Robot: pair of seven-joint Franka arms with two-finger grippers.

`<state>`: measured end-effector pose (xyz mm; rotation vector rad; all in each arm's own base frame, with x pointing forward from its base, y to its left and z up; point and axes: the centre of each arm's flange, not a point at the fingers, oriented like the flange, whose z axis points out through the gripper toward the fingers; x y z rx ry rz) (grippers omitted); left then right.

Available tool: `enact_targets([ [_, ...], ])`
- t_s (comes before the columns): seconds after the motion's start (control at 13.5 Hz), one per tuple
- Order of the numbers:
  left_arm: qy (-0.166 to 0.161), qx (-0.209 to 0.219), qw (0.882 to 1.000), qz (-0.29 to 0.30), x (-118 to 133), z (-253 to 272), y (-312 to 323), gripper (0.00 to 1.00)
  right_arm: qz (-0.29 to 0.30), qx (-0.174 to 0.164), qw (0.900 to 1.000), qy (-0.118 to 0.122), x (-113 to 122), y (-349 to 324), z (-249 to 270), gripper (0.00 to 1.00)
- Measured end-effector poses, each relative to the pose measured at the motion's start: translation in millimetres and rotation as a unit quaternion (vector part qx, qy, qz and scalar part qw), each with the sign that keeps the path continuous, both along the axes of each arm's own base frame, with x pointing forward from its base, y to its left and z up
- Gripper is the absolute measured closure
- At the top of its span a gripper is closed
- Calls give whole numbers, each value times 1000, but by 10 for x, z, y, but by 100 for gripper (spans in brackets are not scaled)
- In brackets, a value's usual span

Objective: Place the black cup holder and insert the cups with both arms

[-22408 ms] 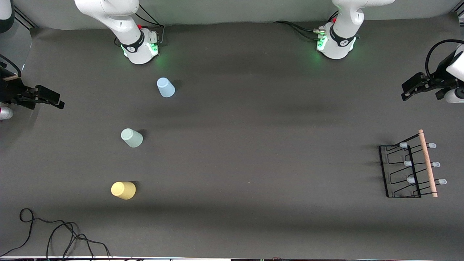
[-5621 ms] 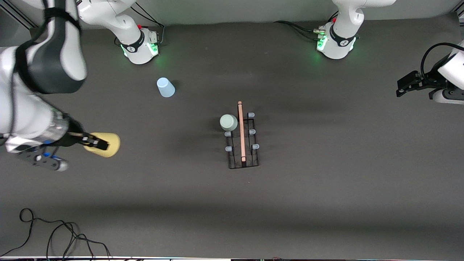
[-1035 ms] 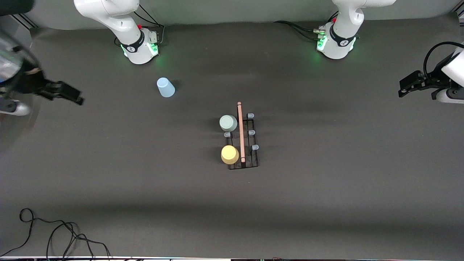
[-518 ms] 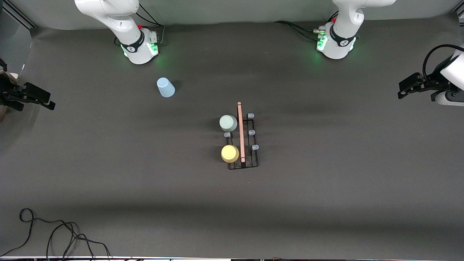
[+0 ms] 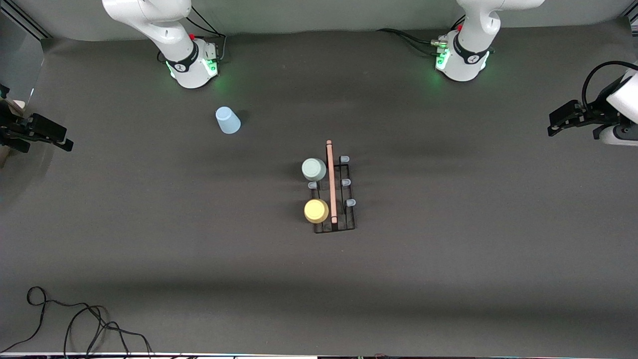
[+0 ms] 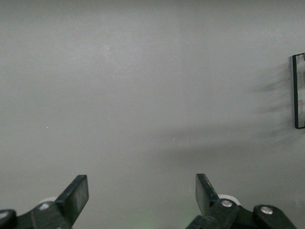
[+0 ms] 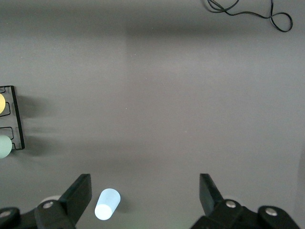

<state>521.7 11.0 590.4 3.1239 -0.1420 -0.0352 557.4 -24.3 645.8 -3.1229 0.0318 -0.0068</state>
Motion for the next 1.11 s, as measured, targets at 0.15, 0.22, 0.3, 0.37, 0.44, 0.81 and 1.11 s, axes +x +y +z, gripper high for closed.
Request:
enact_targets([
  [0.15, 0, 0, 1000, 0, 1, -2, 0, 0, 1, 0, 1000, 1, 0, 10, -8, 0],
  [0.22, 1, 0, 1000, 0, 1, -4, -1, 0, 1, 0, 1000, 2, 0, 11, -19, 0],
  [0.3, 1, 0, 1000, 0, 2, -4, -1, 0, 1, 0, 1000, 3, 0, 12, -30, 0],
  [0.37, 0, 0, 1000, 0, 3, -2, 0, 0, 1, 0, 1000, 5, 1, 15, -48, 0],
  [0.44, 0, 0, 1000, 0, 3, -2, 0, 0, 1, 0, 1000, 7, 7, 16, -74, 0],
  [0.81, 3, 0, 1000, -2, 2, 4, -22, 0, 1, 1, 1000, 5, 75, 21, -332, 0],
  [1.11, 7, 1, 1000, -4, -17, 66, -38, 0, 1, 1, 1000, 4, 77, 21, -334, 0],
])
